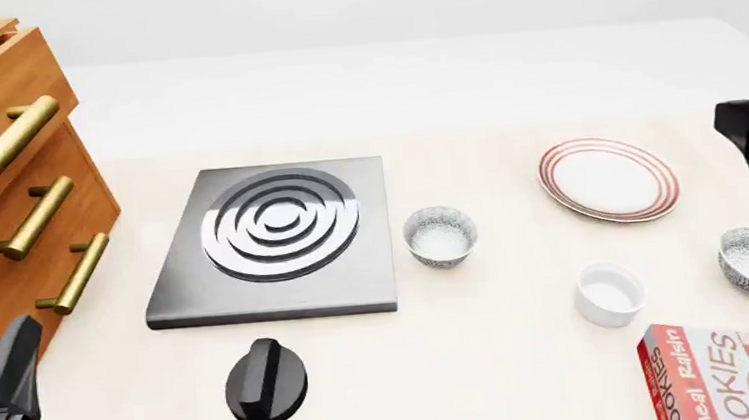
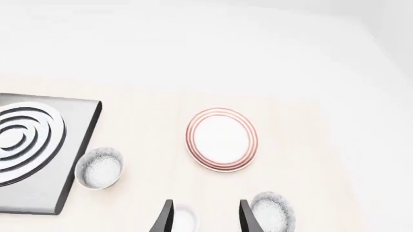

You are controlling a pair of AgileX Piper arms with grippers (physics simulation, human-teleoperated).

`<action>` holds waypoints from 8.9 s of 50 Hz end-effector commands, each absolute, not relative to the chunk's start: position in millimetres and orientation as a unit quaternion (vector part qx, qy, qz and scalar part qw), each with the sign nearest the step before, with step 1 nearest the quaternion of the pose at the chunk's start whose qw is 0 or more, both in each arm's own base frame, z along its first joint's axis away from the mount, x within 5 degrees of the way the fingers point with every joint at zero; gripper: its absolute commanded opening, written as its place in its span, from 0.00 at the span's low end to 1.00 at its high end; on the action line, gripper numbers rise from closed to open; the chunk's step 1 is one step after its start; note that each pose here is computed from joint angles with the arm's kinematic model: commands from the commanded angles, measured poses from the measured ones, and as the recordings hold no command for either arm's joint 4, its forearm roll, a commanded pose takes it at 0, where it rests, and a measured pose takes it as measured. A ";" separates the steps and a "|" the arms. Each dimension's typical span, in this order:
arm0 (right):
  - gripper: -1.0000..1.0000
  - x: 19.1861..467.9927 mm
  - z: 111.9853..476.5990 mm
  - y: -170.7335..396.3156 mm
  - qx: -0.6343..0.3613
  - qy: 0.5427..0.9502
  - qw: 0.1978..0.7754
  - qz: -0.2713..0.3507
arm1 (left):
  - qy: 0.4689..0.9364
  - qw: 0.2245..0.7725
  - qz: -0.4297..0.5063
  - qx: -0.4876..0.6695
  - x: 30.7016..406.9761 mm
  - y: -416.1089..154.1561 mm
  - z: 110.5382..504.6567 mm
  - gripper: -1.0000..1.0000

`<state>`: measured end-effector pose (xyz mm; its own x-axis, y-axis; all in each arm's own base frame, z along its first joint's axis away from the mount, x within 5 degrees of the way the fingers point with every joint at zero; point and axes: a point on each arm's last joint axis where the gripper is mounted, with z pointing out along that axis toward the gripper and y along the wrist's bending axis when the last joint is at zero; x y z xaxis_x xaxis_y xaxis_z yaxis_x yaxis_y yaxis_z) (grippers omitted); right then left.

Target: Pick the akita bowl next to the plate and place it on the plate.

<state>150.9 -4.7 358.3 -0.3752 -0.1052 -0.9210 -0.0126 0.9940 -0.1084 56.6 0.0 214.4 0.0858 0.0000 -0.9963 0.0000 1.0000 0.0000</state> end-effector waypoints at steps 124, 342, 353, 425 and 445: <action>1.00 270.0 246.0 -83.4 0.071 0.903 0.413 -0.093 | 0.676 0.737 0.000 0.000 56.6 0.0 214.4 1.00; 0.00 270.5 269.7 -75.5 -0.028 0.892 0.431 -0.135 | 0.676 0.737 0.000 0.000 56.6 0.0 214.4 1.00; 0.00 283.3 289.5 -62.0 -0.059 0.886 0.442 -0.128 | 0.676 0.737 0.000 0.000 56.6 0.0 214.4 1.00; 0.00 405.0 292.3 17.4 -0.192 0.870 0.447 -0.078 | 0.676 0.737 0.000 0.000 56.6 0.0 214.4 1.00; 0.00 414.3 253.6 10.0 -0.198 0.878 0.428 -0.086 | 0.676 0.737 0.000 0.000 56.6 0.0 214.4 1.00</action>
